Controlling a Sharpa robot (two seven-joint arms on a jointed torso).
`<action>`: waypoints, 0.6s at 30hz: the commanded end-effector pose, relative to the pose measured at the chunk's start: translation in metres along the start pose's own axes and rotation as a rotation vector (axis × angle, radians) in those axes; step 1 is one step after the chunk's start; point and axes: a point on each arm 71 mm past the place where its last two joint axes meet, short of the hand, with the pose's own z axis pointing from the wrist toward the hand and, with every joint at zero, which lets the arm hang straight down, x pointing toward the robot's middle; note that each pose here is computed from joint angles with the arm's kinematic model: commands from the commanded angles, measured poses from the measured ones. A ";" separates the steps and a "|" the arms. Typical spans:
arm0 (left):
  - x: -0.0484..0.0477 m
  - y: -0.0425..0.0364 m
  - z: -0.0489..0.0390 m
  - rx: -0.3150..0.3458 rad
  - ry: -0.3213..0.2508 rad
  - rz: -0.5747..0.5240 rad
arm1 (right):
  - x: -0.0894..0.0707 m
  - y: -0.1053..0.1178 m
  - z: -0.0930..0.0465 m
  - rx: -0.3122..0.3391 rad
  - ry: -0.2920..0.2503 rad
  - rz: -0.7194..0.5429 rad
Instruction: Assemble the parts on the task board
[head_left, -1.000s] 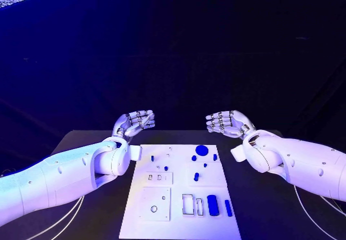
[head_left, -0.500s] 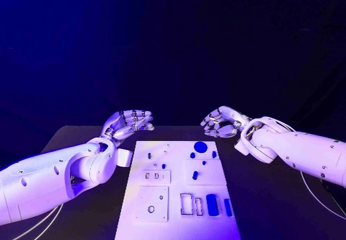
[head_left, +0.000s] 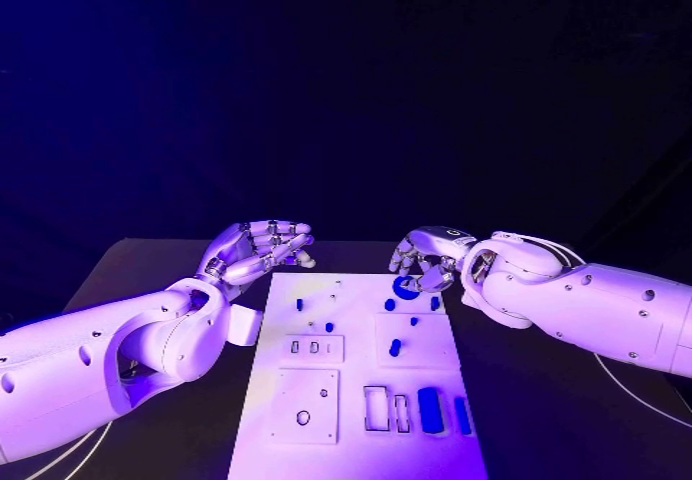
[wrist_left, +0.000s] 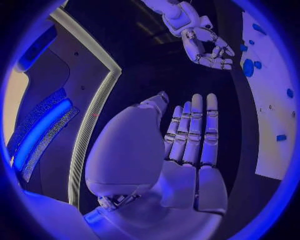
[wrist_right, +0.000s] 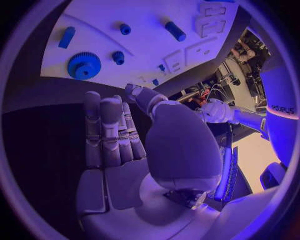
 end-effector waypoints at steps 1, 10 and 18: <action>0.0052 -0.0032 -0.0006 0.000 0.023 -0.013 | 0.005 0.000 0.001 0.033 0.061 -0.092; 0.0097 -0.0058 -0.0010 0.000 0.034 -0.023 | 0.013 0.003 0.002 0.035 0.100 -0.100; 0.0096 -0.0060 0.0001 0.000 0.034 -0.024 | 0.019 0.003 0.004 0.039 0.121 -0.099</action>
